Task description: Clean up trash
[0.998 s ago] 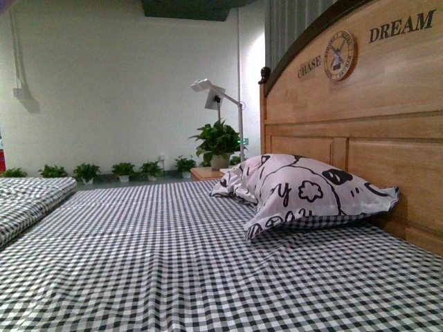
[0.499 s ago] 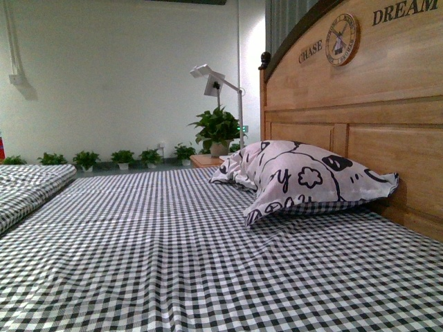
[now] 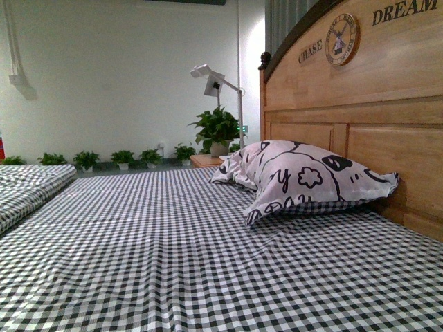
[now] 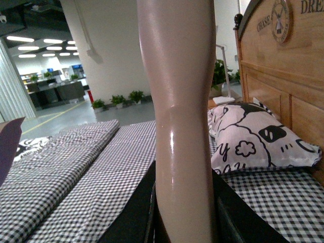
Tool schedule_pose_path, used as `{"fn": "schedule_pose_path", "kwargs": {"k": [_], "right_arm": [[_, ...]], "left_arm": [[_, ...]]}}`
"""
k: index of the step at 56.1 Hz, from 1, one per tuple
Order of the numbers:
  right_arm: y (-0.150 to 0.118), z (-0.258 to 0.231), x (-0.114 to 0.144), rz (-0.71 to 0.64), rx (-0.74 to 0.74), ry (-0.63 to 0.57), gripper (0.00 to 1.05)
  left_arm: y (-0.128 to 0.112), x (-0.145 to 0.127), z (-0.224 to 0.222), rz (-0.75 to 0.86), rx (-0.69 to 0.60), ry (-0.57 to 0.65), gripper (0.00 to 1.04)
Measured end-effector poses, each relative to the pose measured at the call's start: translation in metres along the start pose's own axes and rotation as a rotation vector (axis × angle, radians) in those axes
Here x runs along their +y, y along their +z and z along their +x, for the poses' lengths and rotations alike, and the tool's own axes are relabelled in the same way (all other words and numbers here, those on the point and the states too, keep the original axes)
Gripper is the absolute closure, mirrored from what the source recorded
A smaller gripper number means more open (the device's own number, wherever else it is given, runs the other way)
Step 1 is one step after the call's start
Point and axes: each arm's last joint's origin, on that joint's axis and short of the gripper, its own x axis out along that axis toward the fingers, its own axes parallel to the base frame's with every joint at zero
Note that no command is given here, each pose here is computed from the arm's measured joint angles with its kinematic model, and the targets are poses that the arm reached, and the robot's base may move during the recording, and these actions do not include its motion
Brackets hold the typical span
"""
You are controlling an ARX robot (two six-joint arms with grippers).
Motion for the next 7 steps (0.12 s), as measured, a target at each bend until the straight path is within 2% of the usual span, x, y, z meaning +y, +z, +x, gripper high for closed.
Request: {"fn": "schedule_pose_path", "kwargs": {"k": [7], "right_arm": [[0.0000,0.0000,0.0000,0.000,0.000,0.000,0.84]], "left_arm": [[0.0000,0.0000,0.0000,0.000,0.000,0.000,0.76]]}}
